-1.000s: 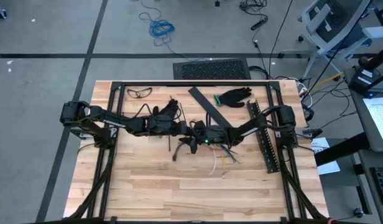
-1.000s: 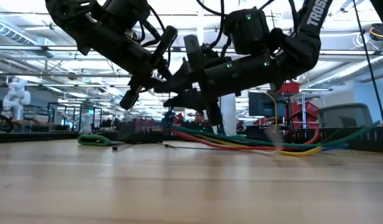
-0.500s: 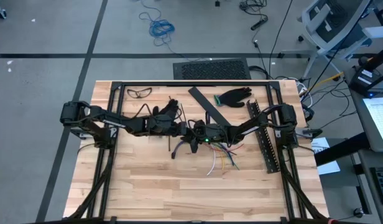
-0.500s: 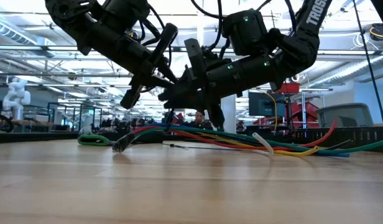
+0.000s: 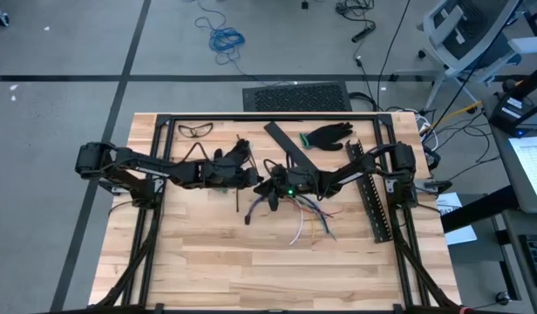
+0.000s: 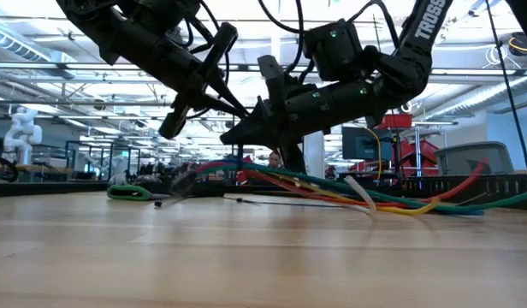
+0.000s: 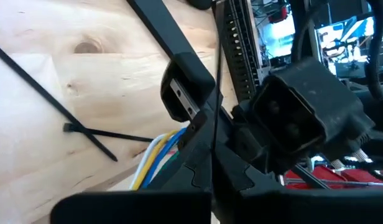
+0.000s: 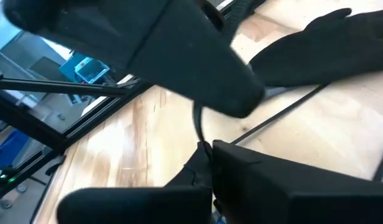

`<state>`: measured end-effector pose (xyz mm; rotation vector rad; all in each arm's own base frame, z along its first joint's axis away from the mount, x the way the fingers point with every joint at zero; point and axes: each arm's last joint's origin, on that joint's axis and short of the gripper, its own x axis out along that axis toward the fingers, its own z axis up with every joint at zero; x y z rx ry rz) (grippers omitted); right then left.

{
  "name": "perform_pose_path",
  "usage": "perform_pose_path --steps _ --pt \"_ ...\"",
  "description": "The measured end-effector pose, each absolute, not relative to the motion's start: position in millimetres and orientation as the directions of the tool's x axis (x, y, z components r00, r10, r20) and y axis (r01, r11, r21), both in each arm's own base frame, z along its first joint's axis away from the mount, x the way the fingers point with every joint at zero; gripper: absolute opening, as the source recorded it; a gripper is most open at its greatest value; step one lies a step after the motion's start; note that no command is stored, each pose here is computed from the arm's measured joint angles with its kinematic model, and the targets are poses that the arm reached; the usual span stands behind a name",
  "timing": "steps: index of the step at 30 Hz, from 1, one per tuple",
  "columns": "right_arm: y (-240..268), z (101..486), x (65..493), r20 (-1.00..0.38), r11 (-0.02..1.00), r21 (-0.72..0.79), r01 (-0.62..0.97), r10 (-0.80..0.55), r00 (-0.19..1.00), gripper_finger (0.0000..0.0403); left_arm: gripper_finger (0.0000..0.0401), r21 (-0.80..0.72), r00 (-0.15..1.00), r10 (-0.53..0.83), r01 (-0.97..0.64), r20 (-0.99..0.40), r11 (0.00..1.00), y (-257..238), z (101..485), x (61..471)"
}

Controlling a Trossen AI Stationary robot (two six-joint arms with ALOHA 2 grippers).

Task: Ziptie cables
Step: Wrap the black zip tie on the cable

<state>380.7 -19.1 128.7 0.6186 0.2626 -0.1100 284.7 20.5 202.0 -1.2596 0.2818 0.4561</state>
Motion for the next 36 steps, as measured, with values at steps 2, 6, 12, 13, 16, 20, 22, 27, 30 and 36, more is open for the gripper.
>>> perform_pose_path --steps 2,6,12,13,16,20,22,27,30,36 --pt "-20.8 128.5 380.5 -0.277 0.809 0.559 0.179 -0.021 0.961 0.0001 0.0000 -0.846 0.876 0.184 -0.479 -0.445 0.233 20.8 202.1 284.7" --pt "-21.3 128.3 380.4 -0.280 0.808 0.563 0.170 -0.007 0.960 0.0000 0.0000 -0.854 0.880 0.195 -0.469 -0.432 0.225 23.5 203.4 285.1" --pt "-21.2 124.9 379.2 -0.318 0.807 0.557 0.195 -0.009 0.948 0.0000 0.0000 -0.896 0.907 0.233 -0.398 -0.352 0.196 34.4 210.7 287.4" --pt "-20.8 124.3 379.1 -0.324 0.808 0.556 0.197 -0.007 0.946 0.0000 0.0000 -0.906 0.914 0.242 -0.376 -0.327 0.196 36.9 213.1 288.0" --pt "-21.3 124.4 379.1 -0.325 0.809 0.553 0.198 -0.009 0.946 0.0000 0.0000 -0.920 0.922 0.262 -0.340 -0.286 0.193 42.8 217.9 287.8" --pt "-21.6 126.5 379.7 -0.315 0.810 0.553 0.195 -0.014 0.949 0.0000 0.0000 -0.926 0.920 0.289 -0.325 -0.264 0.190 48.1 225.4 282.6" --pt "-21.9 126.9 379.9 -0.314 0.811 0.551 0.197 -0.017 0.949 0.0000 0.0000 -0.929 0.917 0.308 -0.319 -0.252 0.189 50.4 229.9 279.0" --pt "-22.6 128.2 380.2 -0.306 0.814 0.547 0.195 -0.023 0.952 0.0000 0.0000 -0.925 0.907 0.355 -0.315 -0.227 0.214 56.1 244.0 266.8" --pt "-22.4 130.2 380.9 -0.291 0.816 0.549 0.181 -0.016 0.957 0.0000 0.0000 -0.915 0.892 0.389 -0.335 -0.231 0.225 59.1 250.6 258.1" --pt "-22.2 128.8 380.7 -0.302 0.820 0.545 0.173 0.000 0.953 0.0000 0.0000 -0.890 0.870 0.405 -0.394 -0.281 0.230 61.3 255.7 243.8"
